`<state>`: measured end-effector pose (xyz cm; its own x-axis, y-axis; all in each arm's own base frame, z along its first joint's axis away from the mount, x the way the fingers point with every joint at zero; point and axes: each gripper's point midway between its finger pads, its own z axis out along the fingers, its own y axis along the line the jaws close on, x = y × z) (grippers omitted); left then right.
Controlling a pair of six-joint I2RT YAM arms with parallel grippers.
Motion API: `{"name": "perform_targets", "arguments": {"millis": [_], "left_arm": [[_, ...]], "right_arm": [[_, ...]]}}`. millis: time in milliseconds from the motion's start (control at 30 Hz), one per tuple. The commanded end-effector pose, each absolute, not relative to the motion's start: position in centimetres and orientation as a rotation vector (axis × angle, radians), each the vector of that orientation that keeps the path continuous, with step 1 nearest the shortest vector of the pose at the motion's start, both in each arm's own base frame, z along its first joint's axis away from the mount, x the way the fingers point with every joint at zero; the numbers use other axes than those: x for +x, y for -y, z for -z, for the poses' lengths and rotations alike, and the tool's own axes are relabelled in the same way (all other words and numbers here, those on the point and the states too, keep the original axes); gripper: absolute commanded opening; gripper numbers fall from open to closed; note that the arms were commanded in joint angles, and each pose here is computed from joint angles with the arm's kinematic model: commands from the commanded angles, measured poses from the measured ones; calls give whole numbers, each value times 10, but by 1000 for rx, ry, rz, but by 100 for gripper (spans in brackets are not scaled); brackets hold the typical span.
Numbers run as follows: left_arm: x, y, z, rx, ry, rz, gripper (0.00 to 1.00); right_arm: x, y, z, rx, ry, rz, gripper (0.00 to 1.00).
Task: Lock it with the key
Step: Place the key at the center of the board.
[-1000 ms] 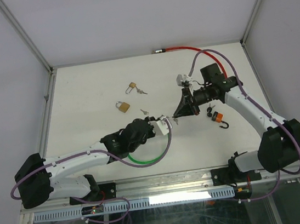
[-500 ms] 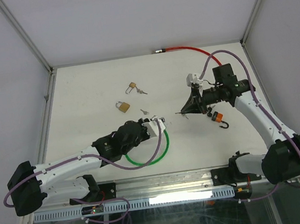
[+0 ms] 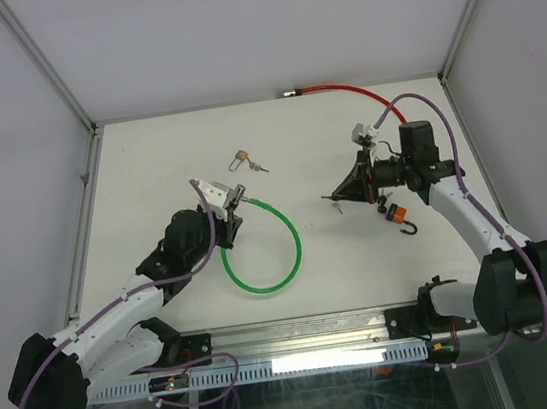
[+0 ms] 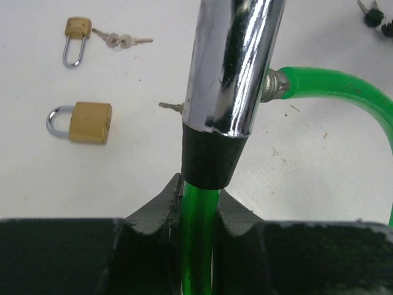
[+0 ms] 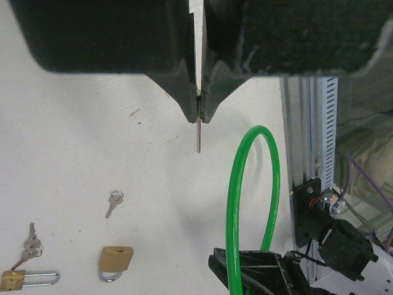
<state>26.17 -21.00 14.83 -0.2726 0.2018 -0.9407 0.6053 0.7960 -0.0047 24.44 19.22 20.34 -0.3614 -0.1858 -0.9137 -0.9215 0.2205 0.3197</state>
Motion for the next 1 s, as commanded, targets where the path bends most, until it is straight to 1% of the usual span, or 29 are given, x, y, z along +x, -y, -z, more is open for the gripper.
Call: {"name": "perform_targets", "arguments": {"millis": [0,100,367,533,800,867,967], "left_arm": [[274,212,-188,318,-1758,718,0],[281,201,-194,217,-1731,798,0],[306,138,-202,-183,-1622,1019,0],[319,89,-191,-441,-1557,1079,0],[334,32,-146,-795,-1567,1010,0],[336,19,-131,-883,-1580,946,0],[338,-1,-109,-1029,-1623,815,0]], "right_arm": [[257,-192,-225,-976,-1667,-1185,0],[262,-190,-222,-943,-1681,-1178,0],[274,-191,-202,-846,-1740,-1194,0],[275,-213,-185,-849,-1764,-1251,0],[264,-288,-151,-1024,-1800,-1289,0],[257,-312,-149,-1078,-1770,-1320,0],[261,-345,-130,-1103,-1809,-1371,0]]}}
